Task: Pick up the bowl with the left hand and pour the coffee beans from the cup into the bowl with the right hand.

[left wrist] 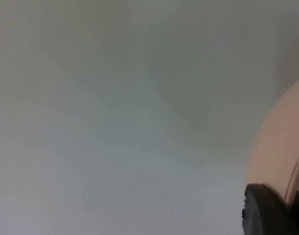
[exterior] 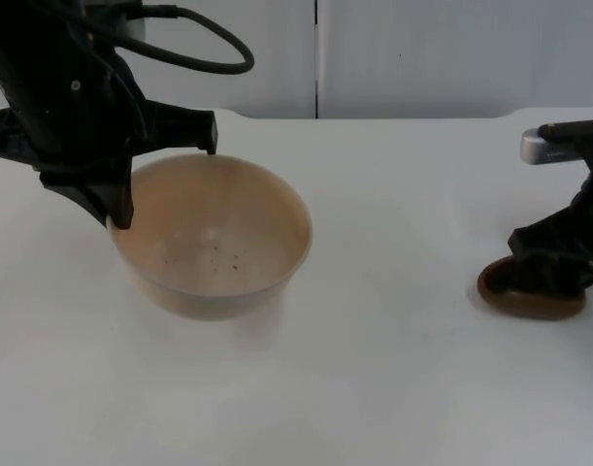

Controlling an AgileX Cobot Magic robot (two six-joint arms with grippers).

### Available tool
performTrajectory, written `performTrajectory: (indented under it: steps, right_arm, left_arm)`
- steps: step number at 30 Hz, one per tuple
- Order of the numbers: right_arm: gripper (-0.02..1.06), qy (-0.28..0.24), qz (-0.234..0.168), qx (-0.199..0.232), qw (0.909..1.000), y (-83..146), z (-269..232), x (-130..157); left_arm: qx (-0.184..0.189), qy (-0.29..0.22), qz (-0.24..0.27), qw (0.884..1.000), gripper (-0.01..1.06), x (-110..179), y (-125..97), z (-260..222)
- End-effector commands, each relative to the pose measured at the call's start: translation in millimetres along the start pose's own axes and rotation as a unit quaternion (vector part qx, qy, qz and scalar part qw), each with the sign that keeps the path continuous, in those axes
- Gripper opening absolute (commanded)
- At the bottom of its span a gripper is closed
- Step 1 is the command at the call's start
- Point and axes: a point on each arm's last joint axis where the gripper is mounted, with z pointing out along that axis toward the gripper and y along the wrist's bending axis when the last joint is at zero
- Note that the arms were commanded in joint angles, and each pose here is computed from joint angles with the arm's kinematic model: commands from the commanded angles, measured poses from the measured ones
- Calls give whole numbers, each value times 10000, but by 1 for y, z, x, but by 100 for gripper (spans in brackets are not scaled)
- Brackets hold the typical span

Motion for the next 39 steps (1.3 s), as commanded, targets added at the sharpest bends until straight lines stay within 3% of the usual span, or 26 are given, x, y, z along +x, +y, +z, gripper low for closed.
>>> performTrajectory:
  steps: [1,10,17,22,33,39]
  right_arm:
    - [0,-57,-4,18,10000,-1,-15,-3]
    - [0,-502,-36,140,9986,-7,-91,-10]
    - [0,-371,-34,366,9986,-13,-136,-14]
    - [0,-283,-268,707,9967,-13,-160,-21]
    - [0,-316,-565,621,9960,9,-164,-21]
    - [0,-444,-988,452,9931,42,-167,-17]
  left_arm:
    - [32,-76,3,10000,0,0,-2,-4]
    - [47,-69,-11,10000,0,0,-2,-4]
    - [60,-62,-23,10000,0,0,-2,-4]
    - [60,-62,-23,10000,0,0,-2,-4]
    - [60,-62,-23,10000,0,0,-2,-4]
    - [60,-62,-23,10000,0,0,-2,-4]
